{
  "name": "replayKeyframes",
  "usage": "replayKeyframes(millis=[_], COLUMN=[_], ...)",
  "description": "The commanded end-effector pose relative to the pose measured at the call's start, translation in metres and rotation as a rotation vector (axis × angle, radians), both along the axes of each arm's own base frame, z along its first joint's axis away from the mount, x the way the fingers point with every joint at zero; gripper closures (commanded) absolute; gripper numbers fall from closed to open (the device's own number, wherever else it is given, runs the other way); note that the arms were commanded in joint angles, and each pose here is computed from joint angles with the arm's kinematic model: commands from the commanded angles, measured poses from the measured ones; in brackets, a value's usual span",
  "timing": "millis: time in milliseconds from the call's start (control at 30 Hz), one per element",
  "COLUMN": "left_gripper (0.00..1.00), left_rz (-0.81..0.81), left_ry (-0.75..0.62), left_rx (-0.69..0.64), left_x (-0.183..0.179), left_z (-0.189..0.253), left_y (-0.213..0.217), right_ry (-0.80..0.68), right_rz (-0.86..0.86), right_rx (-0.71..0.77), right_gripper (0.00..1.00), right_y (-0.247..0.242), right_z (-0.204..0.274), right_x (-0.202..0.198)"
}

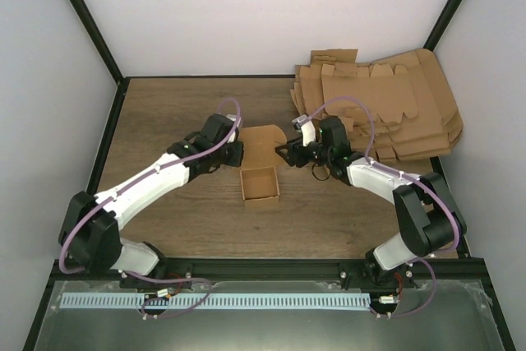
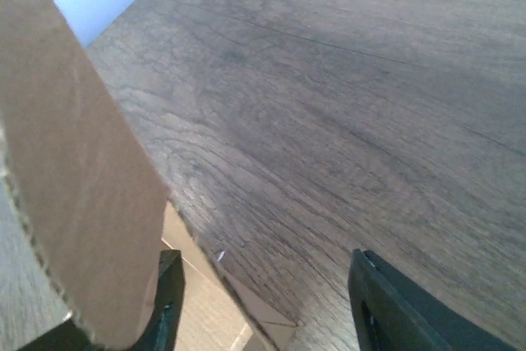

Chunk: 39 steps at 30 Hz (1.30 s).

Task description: Fold the paper box

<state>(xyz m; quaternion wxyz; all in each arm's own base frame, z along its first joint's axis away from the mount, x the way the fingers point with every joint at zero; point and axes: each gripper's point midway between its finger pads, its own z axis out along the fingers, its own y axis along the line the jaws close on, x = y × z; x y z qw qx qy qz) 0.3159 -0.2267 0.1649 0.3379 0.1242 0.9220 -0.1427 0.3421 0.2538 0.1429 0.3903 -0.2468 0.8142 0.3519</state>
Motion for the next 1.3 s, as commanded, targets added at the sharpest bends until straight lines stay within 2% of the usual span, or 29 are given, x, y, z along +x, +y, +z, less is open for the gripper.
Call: replayKeyframes(millis=[0, 167, 300, 533, 767, 867, 967, 1100, 1267], left_gripper=[0.9, 0.75, 0.62, 0.6, 0.56, 0.59, 0.58, 0.37, 0.28], left_rz=[-0.015, 0.007, 0.024, 0.126, 0.205, 0.183, 0.191, 0.187, 0.128], left_ry=[-0.067, -0.053, -0.007, 0.093, 0.091, 0.091, 0.062, 0.002, -0.025], left_rx=[0.019, -0.004, -0.017, -0.11, -0.148, -0.187, -0.171, -0.124, -0.174], left_x=[0.027, 0.029, 0.02, -0.003, -0.019, -0.022, -0.017, -0.007, 0.011], left_z=[0.013, 0.014, 0.007, -0.01, -0.016, -0.018, -0.016, -0.005, 0.005], left_y=[0.001, 0.006, 0.01, 0.019, 0.036, 0.031, 0.034, 0.043, 0.049], right_ry=[-0.056, -0.05, -0.054, -0.033, -0.031, -0.04, -0.061, -0.084, -0.098], right_rz=[-0.029, -0.07, -0.118, -0.195, -0.248, -0.257, -0.262, -0.254, -0.221], right_rx=[-0.003, -0.063, -0.127, -0.181, -0.16, -0.159, -0.163, -0.179, -0.193], right_gripper=[0.5, 0.66, 0.73, 0.82, 0.94, 0.96, 0.96, 0.96, 0.96], right_y=[0.004, 0.011, 0.017, 0.02, 0.022, 0.024, 0.026, 0.025, 0.028], right_z=[0.022, 0.021, 0.019, 0.013, 0.017, 0.02, 0.022, 0.023, 0.017], right_x=[0.013, 0.015, 0.012, 0.005, -0.003, -0.005, -0.008, -0.007, -0.009])
